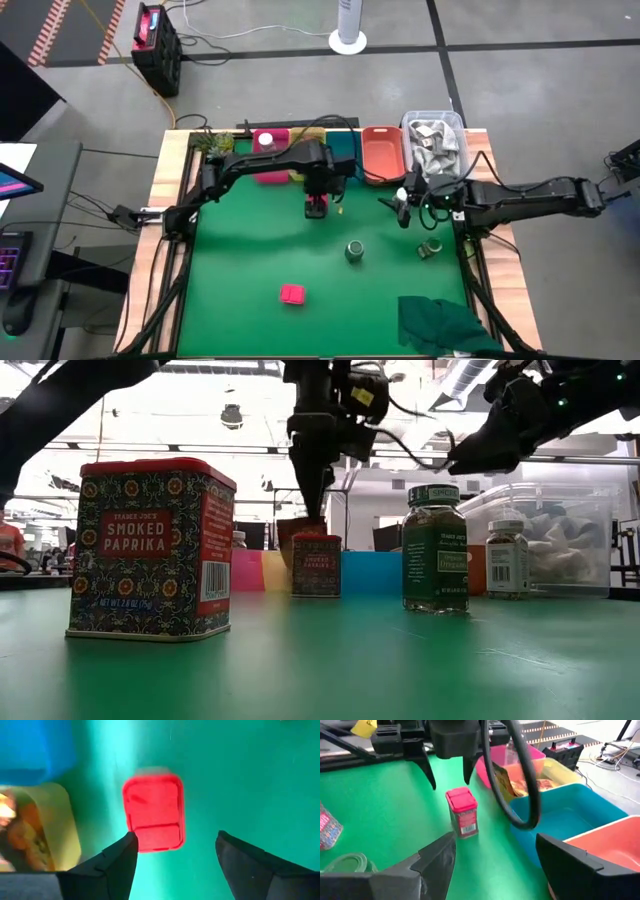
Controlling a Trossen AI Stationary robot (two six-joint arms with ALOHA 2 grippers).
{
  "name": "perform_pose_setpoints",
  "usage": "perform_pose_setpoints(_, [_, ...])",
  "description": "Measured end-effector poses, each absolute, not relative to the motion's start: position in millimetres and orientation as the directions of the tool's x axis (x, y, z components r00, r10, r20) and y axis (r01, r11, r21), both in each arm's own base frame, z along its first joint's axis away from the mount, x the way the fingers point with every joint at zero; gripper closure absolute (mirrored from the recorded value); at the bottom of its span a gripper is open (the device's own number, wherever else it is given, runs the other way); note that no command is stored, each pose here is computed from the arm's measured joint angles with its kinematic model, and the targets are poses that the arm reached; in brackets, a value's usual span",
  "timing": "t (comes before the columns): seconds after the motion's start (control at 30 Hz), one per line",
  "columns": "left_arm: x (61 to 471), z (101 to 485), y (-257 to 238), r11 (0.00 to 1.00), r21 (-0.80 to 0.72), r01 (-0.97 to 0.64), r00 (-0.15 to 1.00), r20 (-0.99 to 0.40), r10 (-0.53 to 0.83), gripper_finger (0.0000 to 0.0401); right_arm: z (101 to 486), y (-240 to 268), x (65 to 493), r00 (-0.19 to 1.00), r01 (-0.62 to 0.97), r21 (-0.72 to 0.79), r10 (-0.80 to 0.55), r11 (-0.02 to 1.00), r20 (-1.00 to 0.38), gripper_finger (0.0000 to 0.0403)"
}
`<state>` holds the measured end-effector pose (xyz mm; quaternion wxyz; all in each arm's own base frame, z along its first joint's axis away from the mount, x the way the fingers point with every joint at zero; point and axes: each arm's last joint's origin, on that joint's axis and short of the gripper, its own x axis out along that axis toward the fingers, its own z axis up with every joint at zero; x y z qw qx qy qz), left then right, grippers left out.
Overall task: Sort spices by type
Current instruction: Move the top red seasoning can to the center, then put the top center red seasoning can into the blue bin
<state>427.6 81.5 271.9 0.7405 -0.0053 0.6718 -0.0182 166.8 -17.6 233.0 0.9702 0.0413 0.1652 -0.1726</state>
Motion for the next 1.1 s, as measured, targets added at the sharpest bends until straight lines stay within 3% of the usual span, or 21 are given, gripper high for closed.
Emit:
perform_pose_setpoints(0.27, [424.3, 282.0, 83.0, 1.0, 0.03, 0.006, 0.124, -0.992, 0.029, 0.0114, 233.4, -11.3, 167.4, 0.901, 0.305, 0.025, -0.28, 0.952, -0.332, 0.0102])
perform_pose_setpoints(0.47, [405.0, 335.4, 80.3, 0.994, 0.106, -0.038, 0.345, -0.932, 0.113, 0.013, 232.1, -3.9, 174.7, 0.916, 0.246, -0.018, -0.239, 0.969, -0.322, 0.0102])
perform_pose_setpoints(0.67, [378.7, 360.1, 74.1, 0.98, 0.173, -0.094, 0.523, -0.83, 0.197, 0.0146, 232.0, 3.4, 185.4, 0.939, 0.2, -0.04, -0.203, 0.979, -0.279, 0.0102])
perform_pose_setpoints(0.83, [353.1, 343.7, 59.5, 0.976, 0.193, -0.101, 0.681, -0.702, 0.209, 0.0152, 227.3, 4.2, 204.1, 0.949, 0.197, -0.048, -0.203, 0.979, -0.241, 0.0102])
perform_pose_setpoints(1.1, [302.1, 299.3, 50.5, 0.953, 0.215, -0.212, 0.844, -0.451, 0.289, 0.0152, 225.5, -16.0, 265.8, 0.911, 0.163, -0.083, -0.182, 0.983, -0.37, 0.0102])
